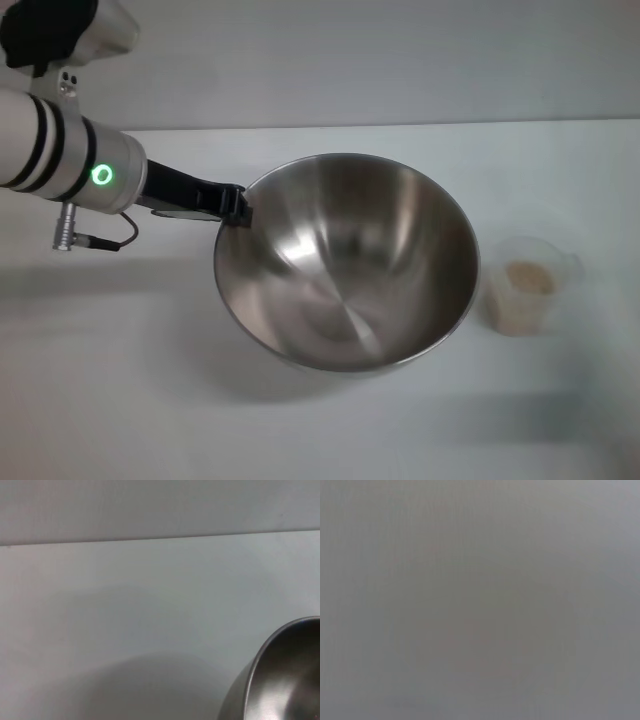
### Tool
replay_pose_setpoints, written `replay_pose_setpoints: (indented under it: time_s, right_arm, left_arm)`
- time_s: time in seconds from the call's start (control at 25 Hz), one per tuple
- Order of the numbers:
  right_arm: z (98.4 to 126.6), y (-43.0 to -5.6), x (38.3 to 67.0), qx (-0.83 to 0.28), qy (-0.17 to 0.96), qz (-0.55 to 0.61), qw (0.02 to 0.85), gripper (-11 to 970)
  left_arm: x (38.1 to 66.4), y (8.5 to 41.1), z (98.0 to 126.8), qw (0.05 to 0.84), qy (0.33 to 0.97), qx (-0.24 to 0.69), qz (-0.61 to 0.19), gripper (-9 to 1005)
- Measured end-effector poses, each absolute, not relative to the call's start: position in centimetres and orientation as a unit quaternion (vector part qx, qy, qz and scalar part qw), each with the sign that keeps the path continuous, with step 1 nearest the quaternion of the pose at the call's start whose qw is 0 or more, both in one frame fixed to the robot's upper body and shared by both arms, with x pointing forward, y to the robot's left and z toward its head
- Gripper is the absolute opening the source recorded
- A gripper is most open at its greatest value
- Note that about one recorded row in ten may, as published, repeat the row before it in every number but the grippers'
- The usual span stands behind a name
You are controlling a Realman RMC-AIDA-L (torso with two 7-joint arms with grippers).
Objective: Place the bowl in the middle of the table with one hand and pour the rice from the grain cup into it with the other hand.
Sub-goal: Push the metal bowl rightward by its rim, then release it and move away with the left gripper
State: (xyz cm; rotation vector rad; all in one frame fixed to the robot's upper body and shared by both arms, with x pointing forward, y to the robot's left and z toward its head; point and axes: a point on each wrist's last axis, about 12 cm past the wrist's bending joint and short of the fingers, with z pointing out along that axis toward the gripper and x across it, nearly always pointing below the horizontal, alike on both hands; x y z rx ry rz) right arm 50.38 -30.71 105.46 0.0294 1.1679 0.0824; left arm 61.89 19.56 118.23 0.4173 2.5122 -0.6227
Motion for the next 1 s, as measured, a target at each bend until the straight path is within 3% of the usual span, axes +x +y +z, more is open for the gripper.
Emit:
replay_pose_setpoints:
  time_s: [1.0]
  right_arm:
    - [105.6,-30.8,50.6,0.012,0.551,0.037,0.834,680]
  left_arm:
    - [62.8,18.5,116.6,0.249,0.931,0.167,-0.207,46]
